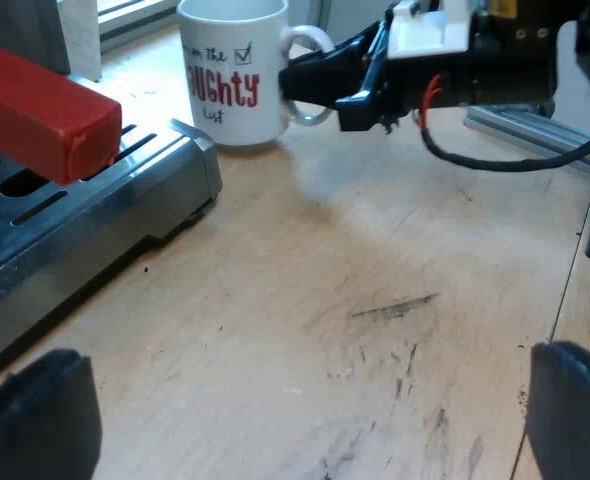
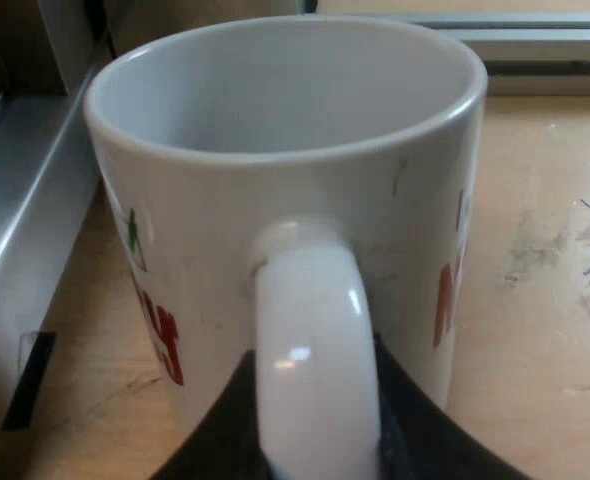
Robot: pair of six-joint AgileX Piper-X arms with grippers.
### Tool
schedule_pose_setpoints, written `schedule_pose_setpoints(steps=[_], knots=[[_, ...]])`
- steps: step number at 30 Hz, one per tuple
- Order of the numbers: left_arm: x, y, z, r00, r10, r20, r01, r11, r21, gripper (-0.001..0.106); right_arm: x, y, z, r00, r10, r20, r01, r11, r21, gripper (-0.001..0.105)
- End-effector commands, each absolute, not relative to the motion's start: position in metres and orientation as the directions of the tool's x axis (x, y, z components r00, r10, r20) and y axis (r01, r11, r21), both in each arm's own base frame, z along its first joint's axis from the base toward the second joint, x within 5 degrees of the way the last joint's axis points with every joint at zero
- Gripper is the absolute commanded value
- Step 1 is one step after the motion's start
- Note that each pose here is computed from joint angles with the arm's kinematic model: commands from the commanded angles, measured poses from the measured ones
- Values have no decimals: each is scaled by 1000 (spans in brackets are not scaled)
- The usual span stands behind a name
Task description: Remove mug from coffee machine
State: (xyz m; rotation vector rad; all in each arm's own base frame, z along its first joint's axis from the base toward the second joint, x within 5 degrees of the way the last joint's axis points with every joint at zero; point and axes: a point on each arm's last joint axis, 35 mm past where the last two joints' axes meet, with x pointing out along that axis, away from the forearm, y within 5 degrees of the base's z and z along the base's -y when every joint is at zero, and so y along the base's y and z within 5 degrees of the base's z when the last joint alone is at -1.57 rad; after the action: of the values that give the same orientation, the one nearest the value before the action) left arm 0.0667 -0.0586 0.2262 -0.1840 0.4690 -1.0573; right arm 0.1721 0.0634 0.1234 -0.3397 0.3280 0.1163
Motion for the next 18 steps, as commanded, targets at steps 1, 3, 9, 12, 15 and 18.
schedule_pose_setpoints(steps=[1,3,9,12,15,18], knots=[[67,-59,228,409,-870,-274,797,487,-357,87,183,67,131,967,63,-247,-137,945,-298,0],[67,-59,228,409,-870,-274,797,487,-357,87,187,69,128,966,60,-252,-137,944,-300,0],[67,-59,228,409,-870,-274,797,487,-357,87,200,74,125,963,56,-264,-139,942,-304,0],[67,-59,228,409,-870,-274,797,487,-357,87,204,76,125,961,56,-269,-140,942,-304,0],[67,-59,228,409,-870,-274,797,487,-357,87,204,76,125,961,58,-269,-141,942,-303,8],[67,-59,228,409,-870,-274,797,487,-357,87,204,76,125,961,58,-269,-141,942,-303,30]])
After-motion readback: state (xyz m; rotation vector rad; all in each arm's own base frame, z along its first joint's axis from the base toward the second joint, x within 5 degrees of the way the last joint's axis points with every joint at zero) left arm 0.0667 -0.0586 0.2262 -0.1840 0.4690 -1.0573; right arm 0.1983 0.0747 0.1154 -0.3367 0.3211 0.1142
